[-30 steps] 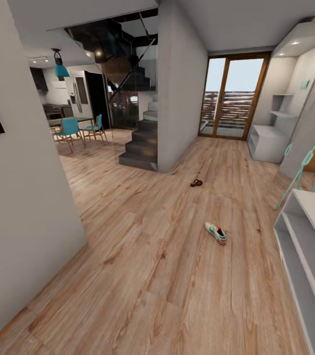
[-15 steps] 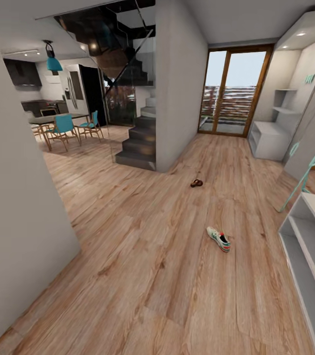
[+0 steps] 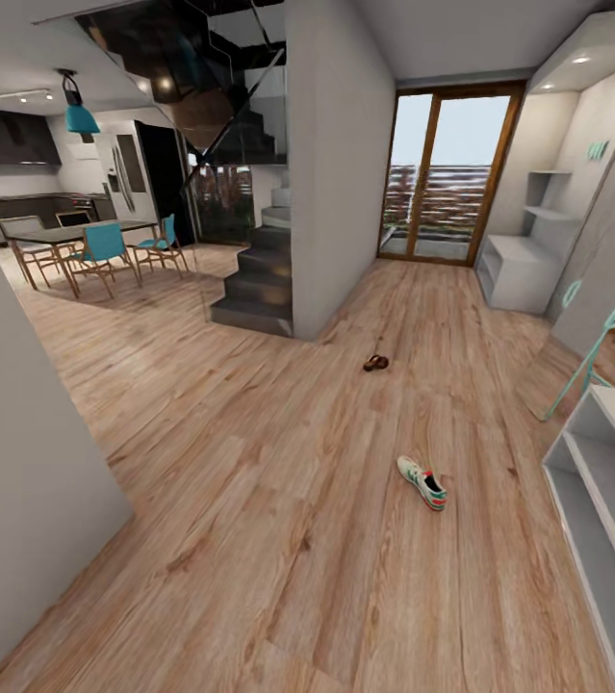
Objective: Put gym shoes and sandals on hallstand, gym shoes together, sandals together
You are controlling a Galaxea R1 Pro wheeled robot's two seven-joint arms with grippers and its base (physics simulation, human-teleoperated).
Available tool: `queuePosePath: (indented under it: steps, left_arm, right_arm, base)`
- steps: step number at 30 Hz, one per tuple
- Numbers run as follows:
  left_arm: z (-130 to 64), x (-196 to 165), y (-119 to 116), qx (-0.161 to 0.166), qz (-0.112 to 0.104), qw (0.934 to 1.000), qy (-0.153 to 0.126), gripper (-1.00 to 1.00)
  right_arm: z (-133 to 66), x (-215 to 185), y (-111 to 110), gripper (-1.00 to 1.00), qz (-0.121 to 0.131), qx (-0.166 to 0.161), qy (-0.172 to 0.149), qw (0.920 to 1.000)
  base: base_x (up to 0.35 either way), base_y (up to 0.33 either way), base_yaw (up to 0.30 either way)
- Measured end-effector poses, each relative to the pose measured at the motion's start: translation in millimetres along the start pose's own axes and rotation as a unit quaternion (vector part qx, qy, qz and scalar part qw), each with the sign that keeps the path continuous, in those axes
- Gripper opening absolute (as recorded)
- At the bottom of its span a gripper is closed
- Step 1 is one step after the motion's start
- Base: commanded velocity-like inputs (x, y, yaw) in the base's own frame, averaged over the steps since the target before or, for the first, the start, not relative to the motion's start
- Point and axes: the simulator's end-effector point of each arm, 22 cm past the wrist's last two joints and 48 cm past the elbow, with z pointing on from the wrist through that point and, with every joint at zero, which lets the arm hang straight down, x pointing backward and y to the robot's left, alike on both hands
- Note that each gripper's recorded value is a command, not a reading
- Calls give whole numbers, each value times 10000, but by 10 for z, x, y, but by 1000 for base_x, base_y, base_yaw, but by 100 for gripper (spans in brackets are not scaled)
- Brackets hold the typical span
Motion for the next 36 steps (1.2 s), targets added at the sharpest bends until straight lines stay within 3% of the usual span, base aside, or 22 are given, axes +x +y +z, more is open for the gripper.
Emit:
queuePosePath:
  steps: [28,36]
  left_arm:
    - [1,-2,2,-4,-12,10000,-1,100]
    - [1,-1,2,-5,-14,10000,-1,100]
  right_arm:
    - [0,1,0,100,-1,0,0,10000]
    - [0,-1,-2,100,-8,3,-3,10000]
  base:
    - [334,-104,-271]
    - [334,-104,-34]
